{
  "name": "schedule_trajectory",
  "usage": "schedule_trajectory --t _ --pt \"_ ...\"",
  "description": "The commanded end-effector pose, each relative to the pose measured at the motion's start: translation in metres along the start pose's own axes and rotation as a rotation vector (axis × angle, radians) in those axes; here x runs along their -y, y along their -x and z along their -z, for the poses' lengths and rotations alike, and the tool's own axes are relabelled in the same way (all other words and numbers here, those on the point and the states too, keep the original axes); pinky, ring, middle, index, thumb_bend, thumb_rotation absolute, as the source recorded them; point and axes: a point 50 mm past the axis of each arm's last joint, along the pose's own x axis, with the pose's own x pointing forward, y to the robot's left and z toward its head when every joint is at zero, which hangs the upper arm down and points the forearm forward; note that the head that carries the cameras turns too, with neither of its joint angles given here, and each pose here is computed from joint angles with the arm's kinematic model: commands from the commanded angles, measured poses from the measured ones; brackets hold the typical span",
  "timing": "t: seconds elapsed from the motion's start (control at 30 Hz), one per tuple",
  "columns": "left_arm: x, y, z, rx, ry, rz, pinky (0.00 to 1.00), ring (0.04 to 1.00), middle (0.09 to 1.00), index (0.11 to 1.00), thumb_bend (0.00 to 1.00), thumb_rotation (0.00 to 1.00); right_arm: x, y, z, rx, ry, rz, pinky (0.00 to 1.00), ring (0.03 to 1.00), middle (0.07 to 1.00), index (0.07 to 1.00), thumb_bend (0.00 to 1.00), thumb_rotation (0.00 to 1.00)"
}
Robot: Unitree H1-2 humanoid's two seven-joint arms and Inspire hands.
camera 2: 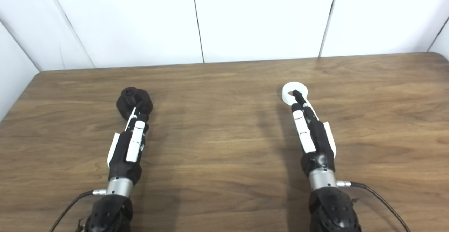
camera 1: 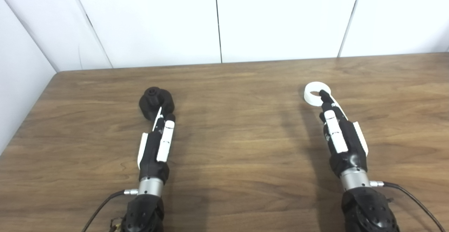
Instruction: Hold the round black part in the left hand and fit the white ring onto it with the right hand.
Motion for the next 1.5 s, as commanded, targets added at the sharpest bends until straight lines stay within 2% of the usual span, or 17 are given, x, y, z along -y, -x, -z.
schedule_trajectory --t 0.0,0.6,0.8,0.93,1.1,1.27,1.33,1.43,1.47 --pt "0.0 -0.004 -0.015 0.066 -0.019 0.002 1.0 1.0 0.999 1.0 0.55 0.87 -0.005 -0.006 -0.018 0.075 -0.011 -0.024 1.0 1.0 0.972 0.908 0.38 0.77" --pt "-0.002 -0.005 -0.015 0.069 -0.033 -0.01 1.0 1.0 1.0 1.0 0.58 0.85 -0.005 -0.009 -0.017 0.077 -0.032 -0.035 1.0 1.0 0.976 0.91 0.37 0.75" --pt "-0.012 -0.001 -0.017 0.079 -0.16 -0.037 1.0 1.0 1.0 1.0 0.57 0.81 -0.006 -0.011 -0.017 0.075 -0.036 -0.044 1.0 1.0 0.974 0.91 0.39 0.77" --pt "-0.023 0.001 -0.02 0.098 -0.291 -0.077 0.96 0.984 0.993 0.994 0.62 0.78 -0.006 -0.013 -0.016 0.071 -0.019 -0.044 1.0 1.0 0.973 0.909 0.39 0.79" --pt "-0.038 0.001 -0.029 0.117 -0.359 -0.124 0.95 0.972 0.98 0.985 0.67 0.63 -0.004 -0.012 -0.017 0.07 -0.011 -0.048 1.0 1.0 0.971 0.91 0.4 0.79" --pt "-0.054 -0.002 -0.04 0.145 -0.465 -0.167 0.89 0.945 0.962 0.961 0.8 0.49 -0.004 -0.013 -0.016 0.071 -0.016 -0.045 1.0 1.0 0.968 0.909 0.38 0.79" --pt "-0.061 -0.004 -0.046 0.156 -0.525 -0.188 0.88 0.948 0.957 0.952 0.85 0.46 -0.004 -0.013 -0.016 0.068 -0.024 -0.046 1.0 1.0 0.969 0.909 0.39 0.79" --pt "-0.072 -0.009 -0.055 0.166 -0.579 -0.211 0.79 0.9 0.933 0.942 0.89 0.42 -0.005 -0.014 -0.016 0.068 -0.037 -0.043 1.0 0.994 0.965 0.905 0.4 0.77" --pt "-0.075 -0.011 -0.057 0.165 -0.586 -0.217 0.81 0.913 0.941 0.94 0.9 0.41 -0.005 -0.014 -0.016 0.068 -0.036 -0.043 1.0 0.988 0.963 0.903 0.41 0.77"
